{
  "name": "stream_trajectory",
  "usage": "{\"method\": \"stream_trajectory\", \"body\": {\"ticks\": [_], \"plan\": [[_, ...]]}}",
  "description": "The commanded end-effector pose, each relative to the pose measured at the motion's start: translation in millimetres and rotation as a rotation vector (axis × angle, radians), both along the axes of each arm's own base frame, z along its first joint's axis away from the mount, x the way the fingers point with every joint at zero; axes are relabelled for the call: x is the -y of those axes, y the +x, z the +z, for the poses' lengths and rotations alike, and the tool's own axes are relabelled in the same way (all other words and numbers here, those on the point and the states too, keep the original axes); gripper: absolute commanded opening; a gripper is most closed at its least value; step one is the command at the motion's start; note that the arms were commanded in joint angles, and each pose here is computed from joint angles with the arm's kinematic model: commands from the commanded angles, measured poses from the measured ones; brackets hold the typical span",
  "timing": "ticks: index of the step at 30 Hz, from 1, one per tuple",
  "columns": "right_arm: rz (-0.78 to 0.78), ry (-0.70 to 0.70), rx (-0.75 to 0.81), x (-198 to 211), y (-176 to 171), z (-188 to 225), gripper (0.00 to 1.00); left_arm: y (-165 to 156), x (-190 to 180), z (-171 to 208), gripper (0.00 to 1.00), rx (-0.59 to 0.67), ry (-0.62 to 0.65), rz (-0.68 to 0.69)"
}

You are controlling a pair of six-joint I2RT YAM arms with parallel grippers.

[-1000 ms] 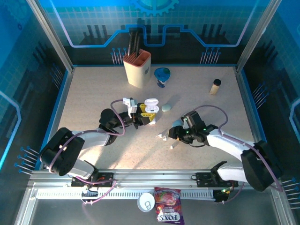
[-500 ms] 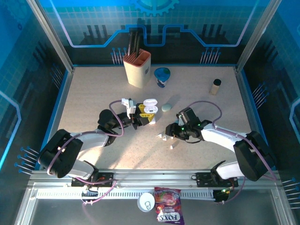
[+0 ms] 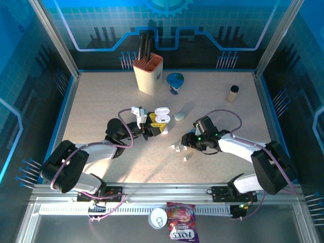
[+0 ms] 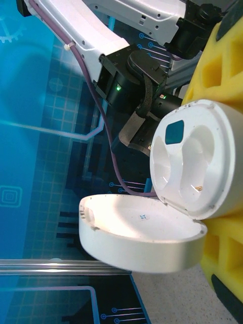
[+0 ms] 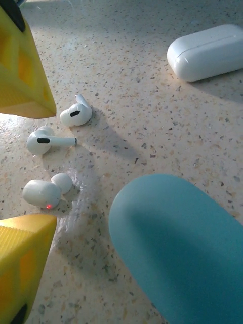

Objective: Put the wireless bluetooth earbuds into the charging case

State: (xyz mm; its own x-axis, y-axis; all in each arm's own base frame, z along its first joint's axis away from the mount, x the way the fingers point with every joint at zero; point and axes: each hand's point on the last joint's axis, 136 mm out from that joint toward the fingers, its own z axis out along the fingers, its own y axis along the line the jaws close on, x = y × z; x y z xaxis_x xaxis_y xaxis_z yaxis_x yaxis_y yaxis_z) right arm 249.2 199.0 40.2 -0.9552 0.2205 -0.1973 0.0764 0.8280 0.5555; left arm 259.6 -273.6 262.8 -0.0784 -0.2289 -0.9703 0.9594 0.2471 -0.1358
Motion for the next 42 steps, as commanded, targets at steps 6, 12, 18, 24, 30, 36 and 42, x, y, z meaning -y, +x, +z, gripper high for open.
{"method": "stream_trajectory", "body": {"ticks": [6,12,18,24,30,36,42], "plan": [[0.07,0.022,-0.03,-9.5,-3.3,-10.5,0.53,-2.5,-4.8,7.9,0.27,0.043,-0.009,0.014],[0.092,0.003,-0.064,-6.2,-19.1,-18.4,0.53,-3.2,-5.2,7.6,0.27,0.037,-0.009,0.014],[0.116,-0.001,-0.092,-5.1,-44.2,-21.8,0.53,-2.2,-5.2,8.3,0.27,0.036,-0.012,0.015],[0.121,-0.001,-0.106,-3.5,-64.9,-23.9,0.53,-1.5,-4.2,7.9,0.27,0.035,-0.016,0.011],[0.172,0.047,-0.118,-13.6,-80.7,-20.8,0.52,0.5,-3.2,5.9,0.27,0.03,-0.019,0.009],[0.225,0.064,-0.129,-20.8,-96.0,-15.7,0.52,2.1,-2.8,3.2,0.26,0.022,-0.02,0.012],[0.248,0.018,-0.064,-14.9,-88.6,-5.1,0.52,1.3,-4.3,2.2,0.26,0.02,-0.022,0.019]]}}
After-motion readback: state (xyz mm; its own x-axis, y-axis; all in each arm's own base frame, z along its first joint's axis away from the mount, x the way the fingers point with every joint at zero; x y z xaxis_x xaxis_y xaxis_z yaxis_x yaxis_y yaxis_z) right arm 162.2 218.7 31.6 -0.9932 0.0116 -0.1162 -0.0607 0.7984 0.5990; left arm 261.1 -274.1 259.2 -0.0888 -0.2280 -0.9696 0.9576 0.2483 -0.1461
